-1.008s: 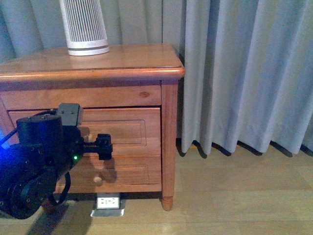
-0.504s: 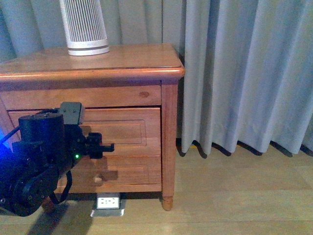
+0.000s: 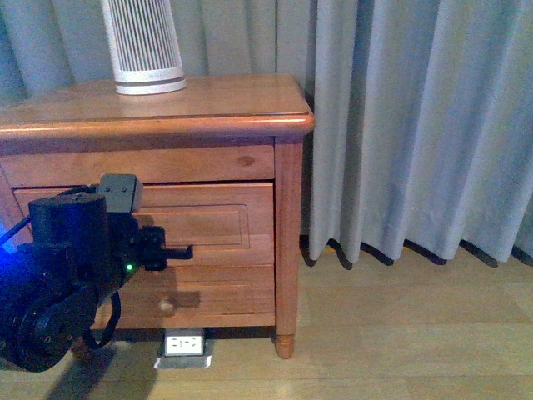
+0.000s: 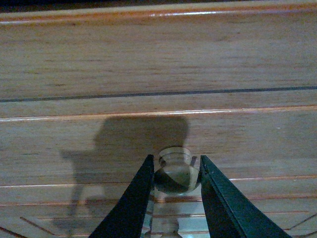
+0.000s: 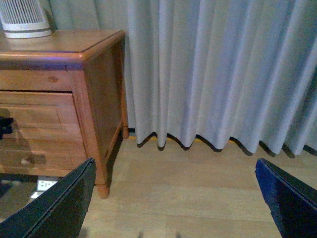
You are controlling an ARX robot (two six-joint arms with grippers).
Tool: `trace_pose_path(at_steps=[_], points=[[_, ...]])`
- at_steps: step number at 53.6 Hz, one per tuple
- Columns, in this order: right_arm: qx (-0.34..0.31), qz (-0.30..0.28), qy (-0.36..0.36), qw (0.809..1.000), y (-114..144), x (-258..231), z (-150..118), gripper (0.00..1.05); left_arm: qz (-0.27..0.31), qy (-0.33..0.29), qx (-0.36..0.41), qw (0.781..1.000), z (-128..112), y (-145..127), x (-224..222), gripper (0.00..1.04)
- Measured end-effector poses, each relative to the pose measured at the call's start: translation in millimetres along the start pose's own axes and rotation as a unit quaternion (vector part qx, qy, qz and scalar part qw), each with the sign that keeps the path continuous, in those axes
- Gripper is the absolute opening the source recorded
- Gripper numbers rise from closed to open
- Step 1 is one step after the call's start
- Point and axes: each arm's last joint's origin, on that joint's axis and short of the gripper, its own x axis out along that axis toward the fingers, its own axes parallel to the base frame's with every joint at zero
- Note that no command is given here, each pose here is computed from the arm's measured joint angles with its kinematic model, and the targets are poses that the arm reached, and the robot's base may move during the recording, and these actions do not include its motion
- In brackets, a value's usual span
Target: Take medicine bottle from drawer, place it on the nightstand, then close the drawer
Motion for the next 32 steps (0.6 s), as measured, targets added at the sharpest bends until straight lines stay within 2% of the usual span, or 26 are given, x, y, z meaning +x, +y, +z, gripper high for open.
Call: trace_pose_path(at_steps=[14,32], points=[[0.000,0.000,0.000,1.000,0.0,0.0,0.0,0.98,-0.005,0.013,-0.003,1.000,-8.6,-2.2,-39.8,0.23],[0.000,0.000,0.000,1.000,0.0,0.0,0.0,0.98,0.002,0.075,0.030,0.997,-21.1,-7.4,-137.4,0.23]])
